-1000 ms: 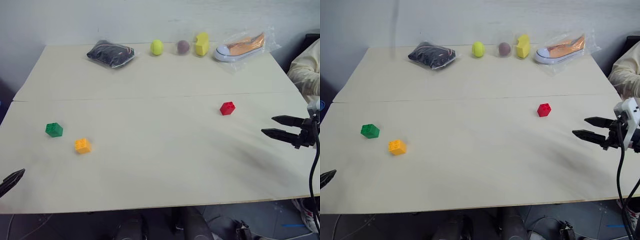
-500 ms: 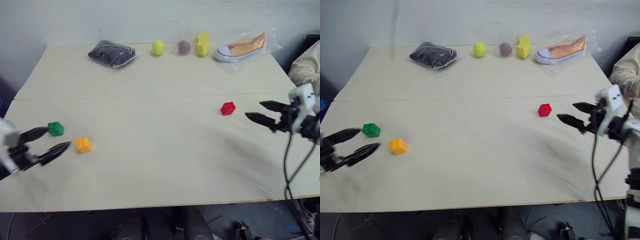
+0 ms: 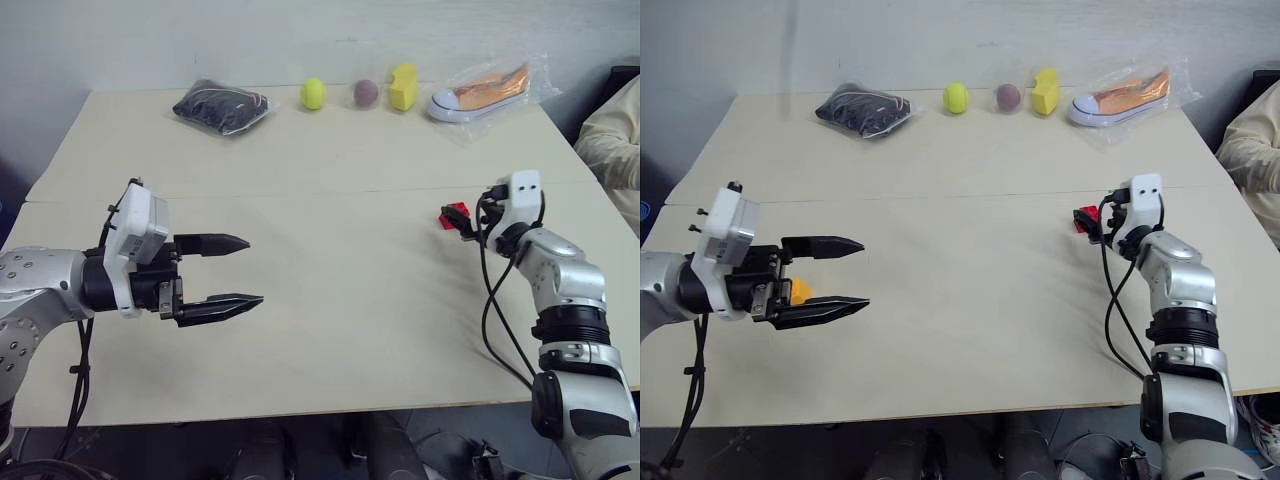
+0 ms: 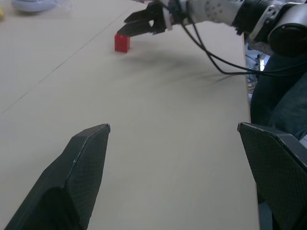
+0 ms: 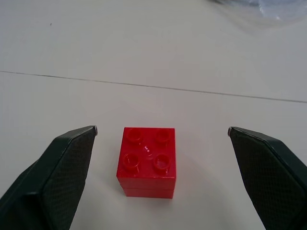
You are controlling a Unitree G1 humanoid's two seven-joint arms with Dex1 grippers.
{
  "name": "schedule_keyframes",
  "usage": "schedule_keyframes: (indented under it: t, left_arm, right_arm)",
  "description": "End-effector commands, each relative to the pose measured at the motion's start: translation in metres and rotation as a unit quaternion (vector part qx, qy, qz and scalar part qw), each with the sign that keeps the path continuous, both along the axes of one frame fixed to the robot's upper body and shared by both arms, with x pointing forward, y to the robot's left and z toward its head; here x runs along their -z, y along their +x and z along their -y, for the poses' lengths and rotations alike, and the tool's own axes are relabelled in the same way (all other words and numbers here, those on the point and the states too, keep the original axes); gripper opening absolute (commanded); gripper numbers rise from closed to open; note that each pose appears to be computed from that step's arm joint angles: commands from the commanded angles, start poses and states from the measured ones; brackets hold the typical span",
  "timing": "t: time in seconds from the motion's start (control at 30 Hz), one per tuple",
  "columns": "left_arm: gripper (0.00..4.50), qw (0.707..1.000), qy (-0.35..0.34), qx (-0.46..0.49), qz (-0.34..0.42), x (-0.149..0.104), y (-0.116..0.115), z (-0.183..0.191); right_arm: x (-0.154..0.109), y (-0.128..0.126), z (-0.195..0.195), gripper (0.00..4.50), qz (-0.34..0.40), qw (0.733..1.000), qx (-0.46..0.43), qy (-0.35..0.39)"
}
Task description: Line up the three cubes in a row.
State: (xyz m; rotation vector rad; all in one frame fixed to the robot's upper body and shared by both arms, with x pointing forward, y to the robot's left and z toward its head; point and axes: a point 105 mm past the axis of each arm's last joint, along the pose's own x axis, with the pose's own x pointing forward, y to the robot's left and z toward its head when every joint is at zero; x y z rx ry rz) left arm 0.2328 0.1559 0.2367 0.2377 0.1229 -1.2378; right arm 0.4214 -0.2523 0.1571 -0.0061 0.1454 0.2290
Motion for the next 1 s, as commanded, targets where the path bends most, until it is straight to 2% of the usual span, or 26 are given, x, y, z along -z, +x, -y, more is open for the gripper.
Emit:
schedule_keyframes:
  t: [0.03,0.17,0.2,0.37,0.5,0.57,0.63,0.67,0.73,0.83,0.9,1.0]
  left_arm:
    - [4.48,1.0,0.002,0.018,0.016,-0.006,0.001,0.006]
    - [4.48,0.999,0.008,0.022,0.024,-0.006,0.003,0.009]
    - [4.49,0.999,0.008,0.022,0.025,-0.006,0.003,0.009]
    - [4.5,0.999,0.011,0.025,0.029,-0.006,0.003,0.008]
    - [4.5,0.999,0.013,0.027,0.033,-0.007,0.003,0.008]
    - [4.5,0.999,0.013,0.029,0.035,-0.007,0.004,0.008]
    - [4.5,0.999,0.013,0.032,0.035,-0.007,0.004,0.009]
    - [4.5,0.999,0.015,0.035,0.035,-0.007,0.003,0.009]
    - [4.5,0.998,0.021,0.044,0.028,-0.004,0.002,0.01]
    - [4.5,0.994,0.068,0.079,0.015,0.014,-0.007,0.013]
    - [4.5,0.992,0.084,0.096,0.013,0.023,-0.01,0.015]
    - [4.5,0.989,0.092,0.111,0.015,0.027,-0.013,0.018]
  right_arm:
    - [-0.014,0.007,0.0,4.5,0.028,0.999,0.015,0.015]
    - [-0.003,0.014,0.002,4.5,0.012,0.999,0.033,0.001]
    - [-0.002,0.015,0.003,4.32,0.012,0.999,0.037,0.008]
    - [0.003,0.016,-0.003,2.99,0.009,1.0,0.014,0.006]
    - [0.005,0.014,-0.005,1.58,0.013,1.0,-0.004,-0.008]
    - [0.003,0.012,-0.007,1.52,0.016,1.0,-0.021,-0.016]
    - [-0.008,0.006,-0.019,1.52,0.035,0.996,-0.085,-0.014]
    - [-0.015,-0.001,-0.032,1.52,0.05,0.988,-0.145,-0.019]
    - [-0.023,-0.031,-0.064,1.52,0.069,0.949,-0.3,-0.063]
    - [-0.007,-0.096,-0.097,1.52,0.025,0.85,-0.511,-0.129]
    - [0.004,-0.124,-0.107,1.52,0.0,0.795,-0.585,-0.162]
    - [0.009,-0.138,-0.118,1.52,-0.009,0.762,-0.625,-0.172]
